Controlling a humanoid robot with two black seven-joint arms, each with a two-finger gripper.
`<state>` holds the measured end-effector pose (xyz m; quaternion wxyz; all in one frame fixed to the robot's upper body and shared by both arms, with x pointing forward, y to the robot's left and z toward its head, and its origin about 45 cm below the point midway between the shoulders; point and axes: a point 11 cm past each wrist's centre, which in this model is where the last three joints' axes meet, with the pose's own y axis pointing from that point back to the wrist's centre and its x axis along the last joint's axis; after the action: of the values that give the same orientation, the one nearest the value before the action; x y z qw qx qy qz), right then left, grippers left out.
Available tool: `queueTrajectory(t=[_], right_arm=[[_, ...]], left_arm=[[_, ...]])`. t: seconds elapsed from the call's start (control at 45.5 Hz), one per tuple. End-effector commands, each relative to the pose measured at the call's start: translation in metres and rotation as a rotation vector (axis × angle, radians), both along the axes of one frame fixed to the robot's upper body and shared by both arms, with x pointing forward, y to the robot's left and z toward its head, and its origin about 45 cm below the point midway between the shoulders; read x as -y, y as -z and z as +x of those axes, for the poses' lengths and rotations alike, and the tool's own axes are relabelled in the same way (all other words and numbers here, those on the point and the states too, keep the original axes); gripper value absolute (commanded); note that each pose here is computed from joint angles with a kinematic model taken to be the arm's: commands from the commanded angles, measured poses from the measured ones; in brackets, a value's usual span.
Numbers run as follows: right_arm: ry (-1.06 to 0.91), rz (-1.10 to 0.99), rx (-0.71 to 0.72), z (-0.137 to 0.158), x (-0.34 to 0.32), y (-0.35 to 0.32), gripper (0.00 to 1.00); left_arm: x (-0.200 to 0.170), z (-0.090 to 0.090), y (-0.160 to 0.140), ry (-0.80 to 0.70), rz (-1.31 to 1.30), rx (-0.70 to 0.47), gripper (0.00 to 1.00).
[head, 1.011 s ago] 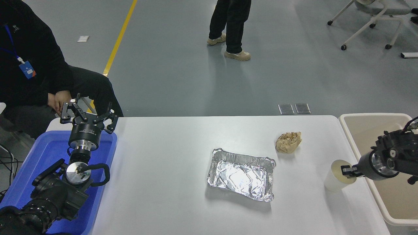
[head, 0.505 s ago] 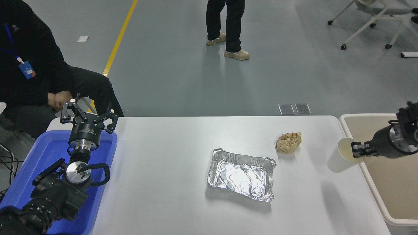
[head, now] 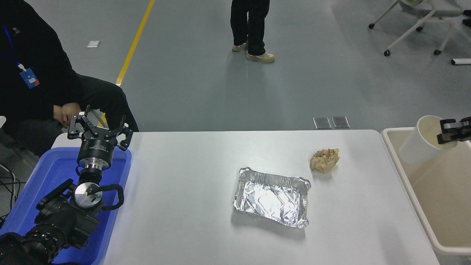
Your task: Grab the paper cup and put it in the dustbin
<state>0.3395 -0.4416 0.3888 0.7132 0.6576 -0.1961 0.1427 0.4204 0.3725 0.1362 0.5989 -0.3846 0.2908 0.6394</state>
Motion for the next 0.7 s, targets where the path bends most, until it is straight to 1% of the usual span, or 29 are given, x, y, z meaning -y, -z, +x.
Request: queueTrajectory(t=[0.0, 0.176, 0.352, 0.527, 0.681], right_arm=[[0.042, -0.026, 0.086, -0.002, 0.011, -0.032, 0.0], [0.113, -0.025, 0.136, 0.001, 0.033, -0.045, 0.0], [0.281, 0.008, 0.181, -0.01, 0.085, -0.048, 0.0], [0.494, 0.178, 0.4, 0.002, 0.115, -0.045, 0.0], [0.654, 0.235, 0.582, 0.016, 0.138, -0.041, 0.0]], left_arm=[[0.0, 0.0, 0.0, 0.0, 0.0, 0.0, 0.99], [0.0, 0.0, 0.0, 0.001, 0.001, 0.0, 0.99], [0.0, 0.0, 0.0, 0.001, 0.001, 0.0, 0.99], [0.0, 0.0, 0.0, 0.002, 0.001, -0.001, 0.99], [0.0, 0.0, 0.0, 0.0, 0.0, 0.0, 0.99]])
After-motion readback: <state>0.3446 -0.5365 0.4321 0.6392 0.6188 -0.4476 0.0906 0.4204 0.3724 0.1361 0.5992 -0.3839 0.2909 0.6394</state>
